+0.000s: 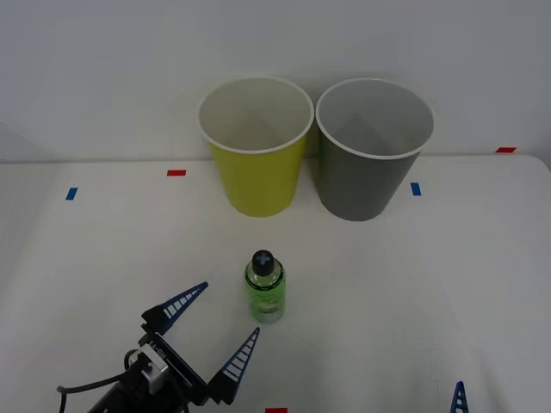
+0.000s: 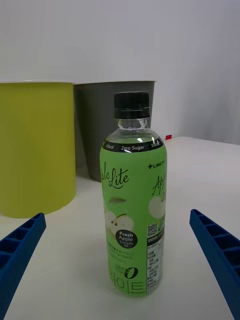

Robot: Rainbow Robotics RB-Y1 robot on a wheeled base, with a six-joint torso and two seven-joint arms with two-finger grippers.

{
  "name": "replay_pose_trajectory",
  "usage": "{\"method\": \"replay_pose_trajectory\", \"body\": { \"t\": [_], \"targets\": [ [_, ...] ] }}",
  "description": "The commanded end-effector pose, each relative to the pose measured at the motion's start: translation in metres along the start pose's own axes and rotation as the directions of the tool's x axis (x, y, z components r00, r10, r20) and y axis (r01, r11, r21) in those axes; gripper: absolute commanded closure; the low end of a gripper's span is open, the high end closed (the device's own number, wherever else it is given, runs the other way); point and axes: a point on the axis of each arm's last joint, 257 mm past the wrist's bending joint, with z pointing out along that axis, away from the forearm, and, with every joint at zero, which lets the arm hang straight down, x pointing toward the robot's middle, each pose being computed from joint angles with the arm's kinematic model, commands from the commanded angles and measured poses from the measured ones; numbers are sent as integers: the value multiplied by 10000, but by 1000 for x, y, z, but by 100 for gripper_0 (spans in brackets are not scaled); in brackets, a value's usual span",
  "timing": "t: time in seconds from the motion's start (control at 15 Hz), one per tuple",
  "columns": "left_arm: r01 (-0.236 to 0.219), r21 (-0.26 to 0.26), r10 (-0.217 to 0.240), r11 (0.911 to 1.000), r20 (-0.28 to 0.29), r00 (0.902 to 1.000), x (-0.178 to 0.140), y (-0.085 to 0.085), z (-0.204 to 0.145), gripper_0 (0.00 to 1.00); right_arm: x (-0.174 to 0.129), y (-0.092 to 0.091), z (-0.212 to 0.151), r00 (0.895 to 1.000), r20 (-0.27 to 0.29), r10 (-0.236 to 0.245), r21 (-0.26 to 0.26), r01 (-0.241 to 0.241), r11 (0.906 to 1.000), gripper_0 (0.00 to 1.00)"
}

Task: Put cans in the gray bin and PET bottles in the light green bin.

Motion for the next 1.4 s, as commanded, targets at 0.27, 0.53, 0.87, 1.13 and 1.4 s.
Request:
{"method": "replay_pose_trajectory", "body": {
  "t": [0.27, 0.53, 0.87, 1.13, 1.4],
  "targets": [
    [-67, 425, 68, 9991, -11, 10000, 0, -16, 39, 0, 0, 0, 0, 10000, 0, 1, -1, -1, 10000, 0],
    [203, 618, -209, 9979, 98, 9997, -4, -30, 54, 0, 0, 0, 0, 10000, 0, 1, -1, -1, 10000, 0],
    [664, 387, -676, 9970, 302, 9973, -14, -21, 77, 0, 0, 0, 0, 10000, 0, 1, -1, -1, 10000, 0],
    [636, 454, -644, 9969, 169, 9978, -12, -30, 87, 0, 0, 0, 0, 10000, 0, 1, -1, -1, 10000, 0],
    [601, 664, -608, 9960, 89, 9981, -5, -38, 94, 0, 0, 0, 0, 10000, 0, 1, -1, -1, 10000, 0]
  ]
}}
